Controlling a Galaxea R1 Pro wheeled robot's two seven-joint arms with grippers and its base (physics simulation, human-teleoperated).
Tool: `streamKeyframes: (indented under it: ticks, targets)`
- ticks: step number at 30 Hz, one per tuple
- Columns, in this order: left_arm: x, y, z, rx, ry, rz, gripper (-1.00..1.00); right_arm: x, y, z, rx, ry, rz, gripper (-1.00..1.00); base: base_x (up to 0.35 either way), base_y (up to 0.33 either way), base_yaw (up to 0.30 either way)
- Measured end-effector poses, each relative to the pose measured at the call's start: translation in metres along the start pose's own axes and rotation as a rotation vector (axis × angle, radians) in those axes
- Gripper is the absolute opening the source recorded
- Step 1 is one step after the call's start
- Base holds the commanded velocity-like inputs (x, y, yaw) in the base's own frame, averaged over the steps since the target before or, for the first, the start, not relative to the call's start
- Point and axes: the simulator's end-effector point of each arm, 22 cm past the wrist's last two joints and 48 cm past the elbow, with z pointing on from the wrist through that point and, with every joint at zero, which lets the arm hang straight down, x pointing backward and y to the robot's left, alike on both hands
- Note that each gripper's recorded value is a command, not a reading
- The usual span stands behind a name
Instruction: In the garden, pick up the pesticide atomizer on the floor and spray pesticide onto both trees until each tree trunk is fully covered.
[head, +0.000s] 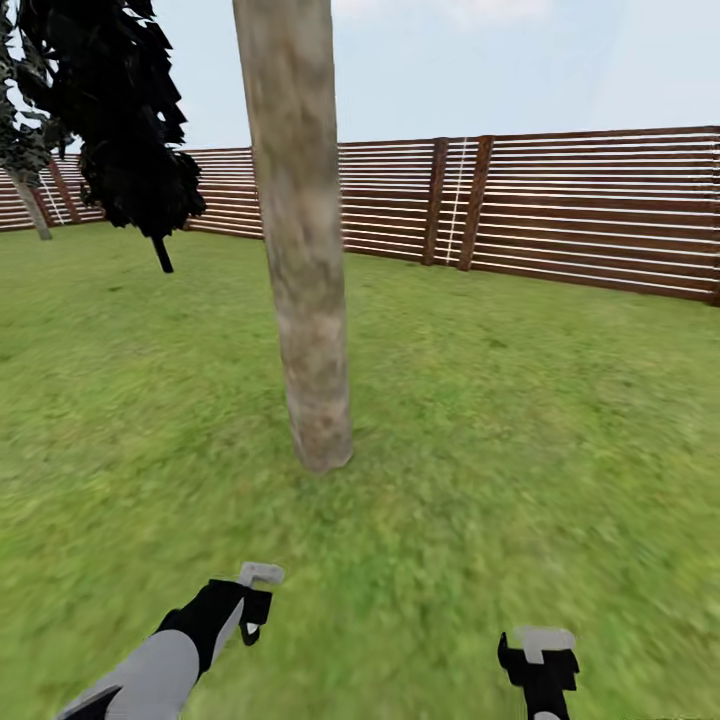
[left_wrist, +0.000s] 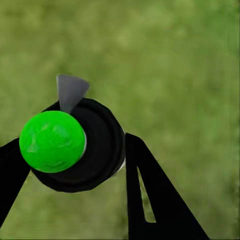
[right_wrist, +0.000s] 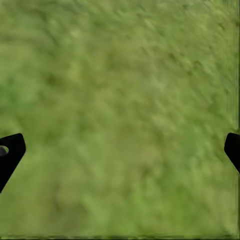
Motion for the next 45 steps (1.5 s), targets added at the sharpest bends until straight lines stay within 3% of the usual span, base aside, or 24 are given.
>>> streamKeyframes:
  ticks: [7, 14, 18, 23, 31, 34, 37, 40, 42, 45]
  targets:
    - [-0.008, -0.003, -0.001, 0.002, -0.009, 0.003, -1.0, 0.01, 0.003, -0.004, -0.006, 0.013, -0.005, 1.0, -0.035, -0.216, -0.273]
    - [-0.038, 0.001, -0.007, -0.007, -0.052, -0.004, -1.0, 0.01, 0.004, -0.005, -0.007, 0.015, -0.005, 1.0, -0.057, -0.016, -0.056]
    - [-0.095, 0.003, -0.024, -0.011, -0.095, -0.01, -1.0, 0.011, 0.004, -0.005, -0.008, 0.016, -0.005, 1.0, -0.001, 0.0, -0.001]
    - [-0.102, 0.014, -0.027, -0.03, -0.111, -0.018, -1.0, 0.011, 0.004, -0.006, -0.008, 0.016, -0.005, 1.0, 0.137, 0.0, 0.0]
    - [-0.104, 0.004, -0.028, -0.016, -0.114, -0.015, -1.0, 0.014, 0.004, -0.007, -0.01, 0.02, -0.007, 1.0, 0.332, 0.0, 0.0]
    - [-0.107, -0.014, -0.028, 0.008, -0.119, -0.01, -1.0, 0.015, 0.004, -0.007, -0.01, 0.021, -0.007, 1.0, 0.101, 0.0, 0.0]
    - [-0.109, -0.005, -0.029, -0.006, -0.124, -0.008, -1.0, 0.015, 0.004, -0.007, -0.01, 0.021, -0.007, 1.0, 0.017, 0.0, 0.0]
    - [-0.123, 0.032, -0.036, -0.061, -0.162, -0.022, -1.0, 0.015, 0.004, -0.007, -0.011, 0.021, -0.007, 1.0, 0.003, 0.0, 0.0]
    - [-0.128, 0.044, -0.039, -0.077, -0.175, -0.027, -1.0, 0.015, 0.004, -0.007, -0.011, 0.021, -0.007, 1.0, 0.0, 0.0, 0.0]
    - [-0.133, 0.002, -0.039, -0.019, -0.184, -0.026, -1.0, 0.015, 0.005, -0.007, -0.011, 0.022, -0.007, 1.0, 0.0, 0.0, 0.0]
